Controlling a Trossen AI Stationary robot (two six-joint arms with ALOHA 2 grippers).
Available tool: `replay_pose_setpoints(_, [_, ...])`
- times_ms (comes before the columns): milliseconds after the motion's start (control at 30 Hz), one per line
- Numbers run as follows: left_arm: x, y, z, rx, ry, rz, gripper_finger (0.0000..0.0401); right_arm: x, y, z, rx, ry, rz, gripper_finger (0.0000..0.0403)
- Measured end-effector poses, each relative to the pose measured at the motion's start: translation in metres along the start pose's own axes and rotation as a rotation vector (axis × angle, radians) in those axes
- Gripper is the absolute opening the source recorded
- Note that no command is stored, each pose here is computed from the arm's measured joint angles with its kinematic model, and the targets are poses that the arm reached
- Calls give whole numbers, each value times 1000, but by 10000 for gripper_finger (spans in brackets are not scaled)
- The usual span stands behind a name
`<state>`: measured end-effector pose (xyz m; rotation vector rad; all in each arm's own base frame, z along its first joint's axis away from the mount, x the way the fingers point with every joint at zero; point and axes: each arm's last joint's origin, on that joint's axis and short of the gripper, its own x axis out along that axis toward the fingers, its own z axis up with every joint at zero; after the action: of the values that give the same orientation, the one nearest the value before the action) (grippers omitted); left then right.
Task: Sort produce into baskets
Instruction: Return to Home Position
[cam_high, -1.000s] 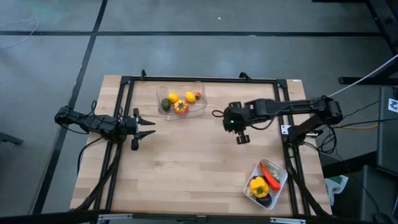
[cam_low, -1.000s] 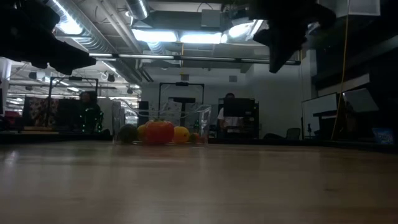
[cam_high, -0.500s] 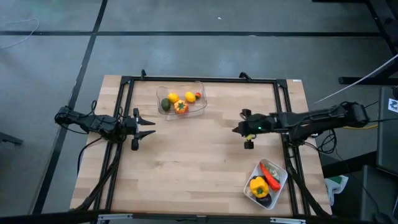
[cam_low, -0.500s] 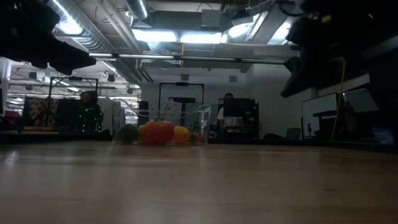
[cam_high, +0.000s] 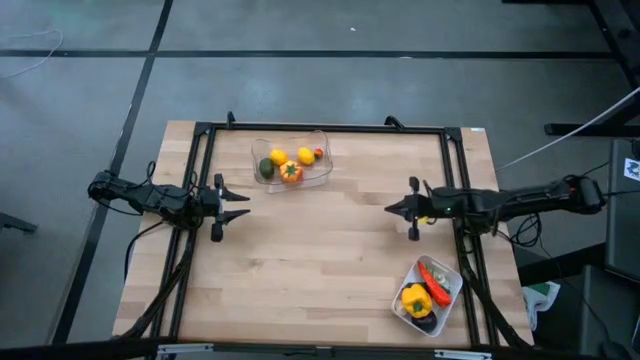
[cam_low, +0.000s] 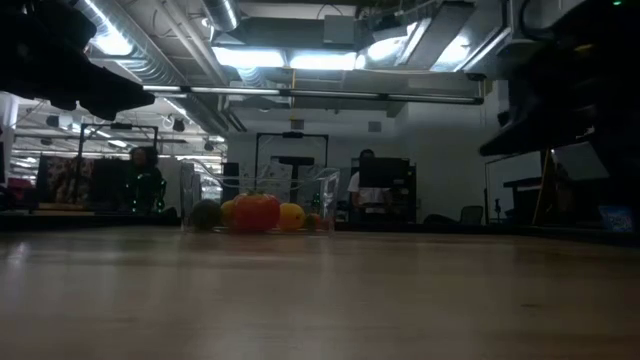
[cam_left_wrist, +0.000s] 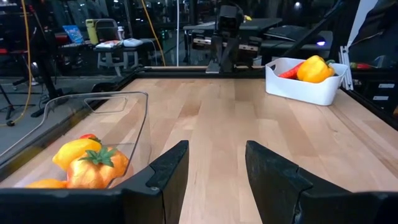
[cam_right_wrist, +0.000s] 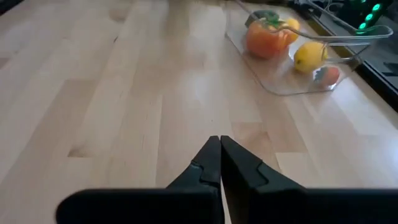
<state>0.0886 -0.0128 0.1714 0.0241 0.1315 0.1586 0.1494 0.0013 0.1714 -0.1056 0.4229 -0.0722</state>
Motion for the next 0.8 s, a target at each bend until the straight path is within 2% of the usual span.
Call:
replay_pose_setpoints(200, [0,0,0,0,0,0,155,-12,-1,-11,14,-79,-6,10])
replay_pose_setpoints(467, [0,0,0,0,0,0,155,-19,1,-40,54,-133,-6,10])
replay_pose_setpoints(600, [0,0,0,0,0,0,155,-24,0,-37,90,-188,11,10])
replay_pose_setpoints(800, [0,0,0,0,0,0,155,-29,-1,-33,37,-254,0,10])
